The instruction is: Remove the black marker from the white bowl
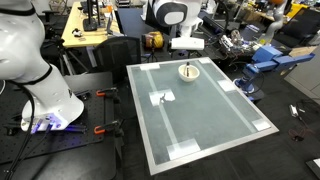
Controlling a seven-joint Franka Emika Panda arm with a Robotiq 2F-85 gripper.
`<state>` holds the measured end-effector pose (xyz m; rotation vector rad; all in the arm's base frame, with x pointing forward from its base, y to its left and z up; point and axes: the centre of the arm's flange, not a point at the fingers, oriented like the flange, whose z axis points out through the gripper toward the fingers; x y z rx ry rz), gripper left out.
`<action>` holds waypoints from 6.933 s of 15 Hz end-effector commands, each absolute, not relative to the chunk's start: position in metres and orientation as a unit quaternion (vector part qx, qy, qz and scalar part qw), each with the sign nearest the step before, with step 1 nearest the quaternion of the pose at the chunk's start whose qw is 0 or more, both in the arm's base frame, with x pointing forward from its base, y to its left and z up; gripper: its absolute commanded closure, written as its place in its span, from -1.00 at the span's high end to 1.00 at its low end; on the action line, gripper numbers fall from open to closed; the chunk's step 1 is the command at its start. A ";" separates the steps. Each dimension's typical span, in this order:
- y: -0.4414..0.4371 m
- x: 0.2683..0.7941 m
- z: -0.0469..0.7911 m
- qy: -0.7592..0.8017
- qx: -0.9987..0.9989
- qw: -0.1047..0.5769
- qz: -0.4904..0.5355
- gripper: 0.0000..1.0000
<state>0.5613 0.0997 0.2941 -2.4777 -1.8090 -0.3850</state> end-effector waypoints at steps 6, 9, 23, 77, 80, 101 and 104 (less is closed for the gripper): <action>0.100 0.587 0.268 -0.611 -0.779 0.023 -0.139 1.00; 0.102 0.595 0.254 -0.619 -0.773 0.028 -0.140 0.76; 0.095 0.631 0.227 -0.605 -0.782 0.036 -0.145 0.43; -0.026 0.531 0.320 -0.264 -0.948 -0.073 -0.163 -0.90; -0.050 0.529 0.303 -0.223 -0.965 -0.062 -0.123 -0.90; -0.059 0.545 0.195 -0.126 -0.991 0.014 -0.034 0.49; -0.057 0.543 0.217 -0.121 -0.992 0.002 -0.047 0.96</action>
